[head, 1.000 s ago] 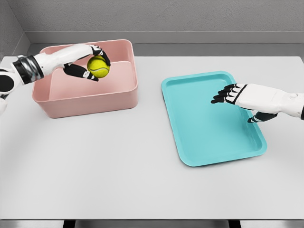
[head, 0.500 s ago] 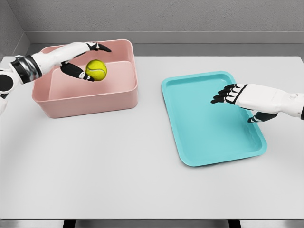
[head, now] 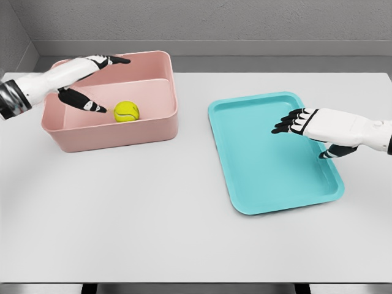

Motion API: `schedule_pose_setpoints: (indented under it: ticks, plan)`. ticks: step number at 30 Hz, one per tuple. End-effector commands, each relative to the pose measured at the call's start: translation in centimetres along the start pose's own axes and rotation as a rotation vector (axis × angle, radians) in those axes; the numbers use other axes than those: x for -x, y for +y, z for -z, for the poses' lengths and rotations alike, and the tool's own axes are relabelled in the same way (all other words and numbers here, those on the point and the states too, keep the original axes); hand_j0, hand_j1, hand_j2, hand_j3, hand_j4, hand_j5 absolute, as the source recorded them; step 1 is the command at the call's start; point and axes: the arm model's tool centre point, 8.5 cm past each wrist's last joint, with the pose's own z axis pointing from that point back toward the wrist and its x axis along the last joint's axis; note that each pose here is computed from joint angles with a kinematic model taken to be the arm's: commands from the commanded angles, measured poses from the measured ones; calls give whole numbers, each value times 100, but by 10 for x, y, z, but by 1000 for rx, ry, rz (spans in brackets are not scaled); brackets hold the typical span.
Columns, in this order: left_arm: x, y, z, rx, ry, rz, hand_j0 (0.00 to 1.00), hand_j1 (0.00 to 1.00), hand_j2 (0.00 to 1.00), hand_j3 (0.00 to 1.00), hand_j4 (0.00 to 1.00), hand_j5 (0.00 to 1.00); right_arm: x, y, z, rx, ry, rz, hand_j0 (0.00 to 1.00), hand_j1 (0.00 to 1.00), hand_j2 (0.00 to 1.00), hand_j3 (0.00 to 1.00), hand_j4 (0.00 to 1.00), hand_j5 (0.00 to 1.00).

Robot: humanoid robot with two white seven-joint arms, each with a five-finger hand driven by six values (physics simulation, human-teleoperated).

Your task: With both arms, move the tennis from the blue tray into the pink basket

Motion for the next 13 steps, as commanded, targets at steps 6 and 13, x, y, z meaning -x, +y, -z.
schedule_pose_setpoints:
  ticks: [6,13]
  plan:
    - [-16,21,-34,-38,-16,57,100,100,100,100,100,100,0,0,0,5,-1,6,100,100,100,100,100,100]
    - [-19,16,-40,-25,-20,54,100,100,100,100,100,100,-1,0,1,3,-3,7,100,100,100,100,100,100]
